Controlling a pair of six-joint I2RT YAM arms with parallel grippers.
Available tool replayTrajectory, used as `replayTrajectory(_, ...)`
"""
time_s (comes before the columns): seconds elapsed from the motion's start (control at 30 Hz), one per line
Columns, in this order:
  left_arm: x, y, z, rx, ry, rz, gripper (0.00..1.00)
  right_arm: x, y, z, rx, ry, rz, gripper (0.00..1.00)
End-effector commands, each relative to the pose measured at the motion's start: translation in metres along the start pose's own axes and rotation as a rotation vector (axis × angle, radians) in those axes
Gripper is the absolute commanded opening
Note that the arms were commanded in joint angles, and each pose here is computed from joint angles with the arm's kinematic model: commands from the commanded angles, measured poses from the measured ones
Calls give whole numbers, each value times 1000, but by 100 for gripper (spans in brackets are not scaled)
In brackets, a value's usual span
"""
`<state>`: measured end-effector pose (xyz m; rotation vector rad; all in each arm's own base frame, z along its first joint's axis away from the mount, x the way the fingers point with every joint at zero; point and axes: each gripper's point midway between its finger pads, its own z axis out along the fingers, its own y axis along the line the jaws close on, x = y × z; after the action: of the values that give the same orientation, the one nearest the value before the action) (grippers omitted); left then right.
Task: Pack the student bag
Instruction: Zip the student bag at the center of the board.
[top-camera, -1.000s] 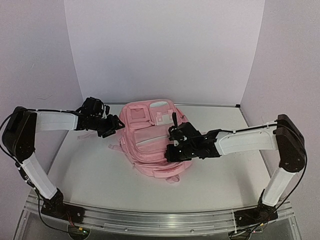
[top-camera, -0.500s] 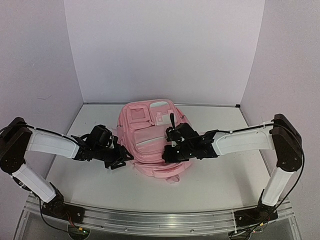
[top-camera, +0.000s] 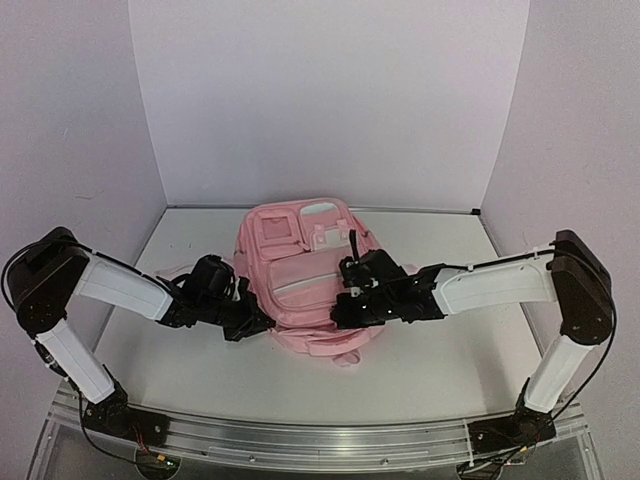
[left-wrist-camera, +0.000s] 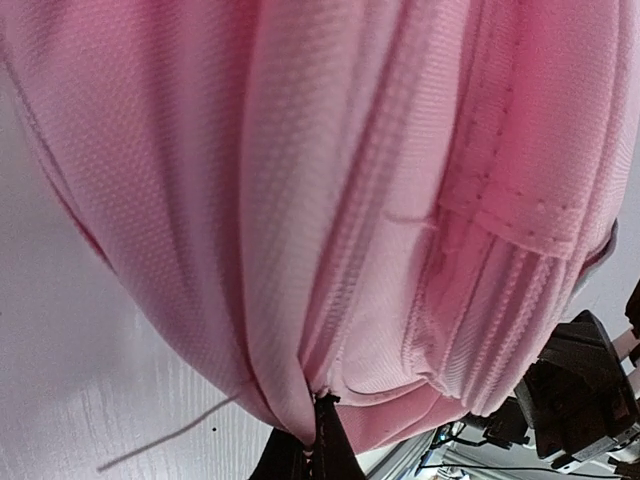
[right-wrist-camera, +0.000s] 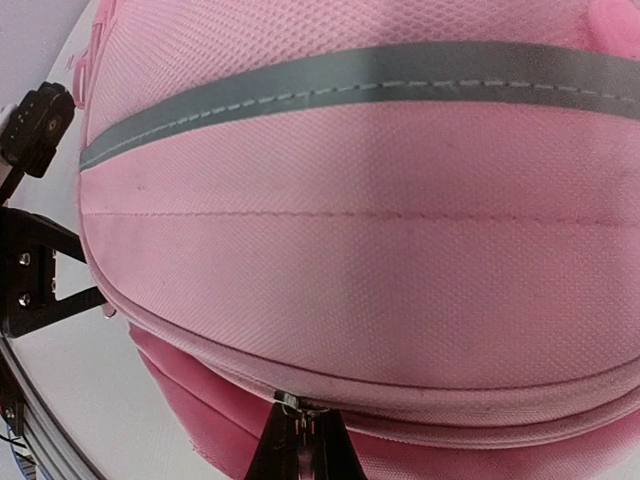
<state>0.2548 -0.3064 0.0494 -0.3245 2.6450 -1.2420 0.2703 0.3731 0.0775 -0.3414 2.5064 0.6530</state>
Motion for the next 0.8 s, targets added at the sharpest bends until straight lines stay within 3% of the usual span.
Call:
replayTrajectory(0.0, -26, 20, -35, -91, -109, -34, 0, 2, -32, -23, 23, 22, 21, 0)
replayTrajectory(0.13, -62, 39, -83, -127, -201, -36, 0, -6, -58, -31, 25, 28, 24, 0)
replayTrajectory(0.23, -97, 40, -114, -162, -275, 46, 0, -16, -51, -31, -23, 34, -12, 0)
replayTrajectory(0.37, -130, 30, -131, -181, -267, 149, 1, -23, -23, -27, -142, 68, -73, 0)
replayTrajectory(0.4, -133, 27, -130, -192, -249, 179, 5, -25, -18, -27, -167, 74, -81, 0)
replayTrajectory(0.5, -147, -4, -139, -174, -241, 303, 42, -28, -12, -29, -191, 72, -109, 0)
replayTrajectory(0.57, -147, -29, -148, -166, -262, 408, 57, -27, -9, -32, -209, 75, -131, 0)
replayTrajectory(0.67, -129, -75, -154, -154, -282, 632, 66, -23, -4, -34, -243, 87, -158, 0)
replayTrajectory(0.77, -91, -116, -142, -79, -255, 845, 68, -22, -3, -34, -254, 94, -169, 0)
